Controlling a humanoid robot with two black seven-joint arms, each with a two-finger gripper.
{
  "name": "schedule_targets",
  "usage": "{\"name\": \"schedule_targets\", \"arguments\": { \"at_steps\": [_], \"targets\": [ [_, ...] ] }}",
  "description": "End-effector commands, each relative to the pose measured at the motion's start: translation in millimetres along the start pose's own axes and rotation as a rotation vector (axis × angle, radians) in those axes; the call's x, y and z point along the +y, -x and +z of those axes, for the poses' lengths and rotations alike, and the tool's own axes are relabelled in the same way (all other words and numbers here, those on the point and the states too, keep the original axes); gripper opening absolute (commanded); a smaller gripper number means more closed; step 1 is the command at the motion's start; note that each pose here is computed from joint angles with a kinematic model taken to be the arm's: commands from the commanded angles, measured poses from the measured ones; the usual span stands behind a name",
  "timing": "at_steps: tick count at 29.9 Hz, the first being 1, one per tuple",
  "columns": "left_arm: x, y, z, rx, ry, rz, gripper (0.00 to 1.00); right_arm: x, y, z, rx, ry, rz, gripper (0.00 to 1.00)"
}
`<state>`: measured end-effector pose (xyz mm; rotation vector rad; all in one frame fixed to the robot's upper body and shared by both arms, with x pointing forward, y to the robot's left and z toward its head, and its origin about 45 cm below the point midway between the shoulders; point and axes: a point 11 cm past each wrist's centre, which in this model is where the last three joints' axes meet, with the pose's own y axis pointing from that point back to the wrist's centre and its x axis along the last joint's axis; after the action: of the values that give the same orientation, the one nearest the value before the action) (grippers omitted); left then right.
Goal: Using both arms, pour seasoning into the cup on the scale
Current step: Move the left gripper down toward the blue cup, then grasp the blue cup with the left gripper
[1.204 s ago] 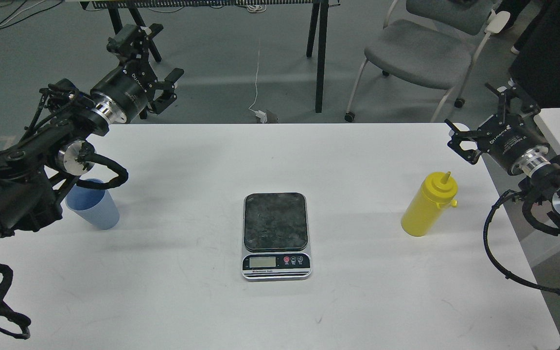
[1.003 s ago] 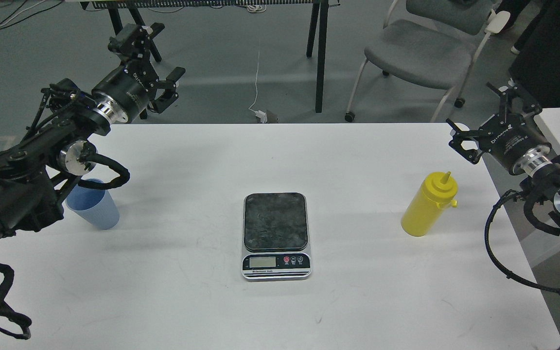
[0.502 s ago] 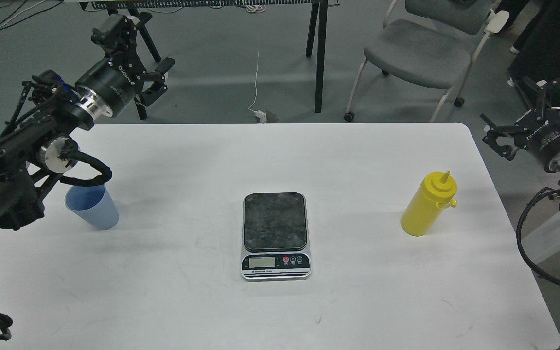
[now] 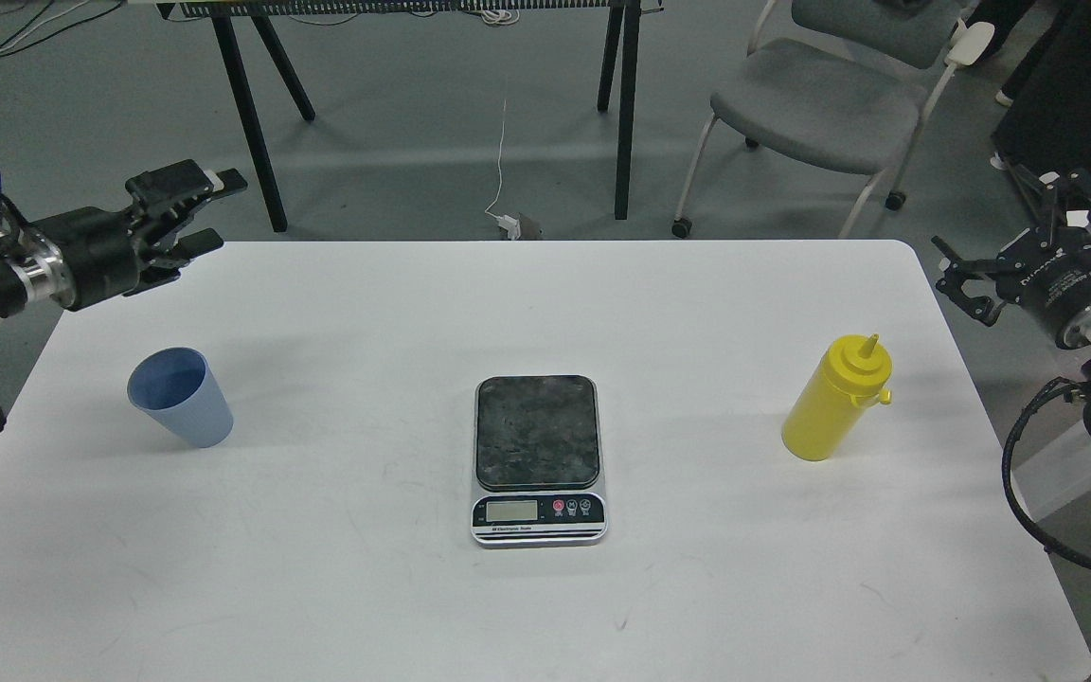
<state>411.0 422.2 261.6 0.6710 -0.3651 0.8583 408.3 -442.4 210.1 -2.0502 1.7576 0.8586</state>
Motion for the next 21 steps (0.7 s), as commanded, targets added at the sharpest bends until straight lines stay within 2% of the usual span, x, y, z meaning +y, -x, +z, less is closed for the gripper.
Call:
{"name": "schedule_targets", "arguments": {
  "at_steps": [1,5,12,21],
  "targets": [
    [14,-1,-5,-0.187,-0.052,-0.014,0.99,0,0,0,0.000,0.000,0.001,0.99],
    [18,7,-23,-0.369,-0.123,-0.016,0.99,0,0,1,-0.001,0.001,0.000,0.99],
    [33,26,-70,-0.399,-0.223,-0.004,0.99,0,1,2,-0.001,0.003,-0.002,0.99],
    [42,45,-94,-0.428,-0.272,-0.028,0.99,0,0,5,-0.002,0.010,-0.003,0.99]
  ]
}}
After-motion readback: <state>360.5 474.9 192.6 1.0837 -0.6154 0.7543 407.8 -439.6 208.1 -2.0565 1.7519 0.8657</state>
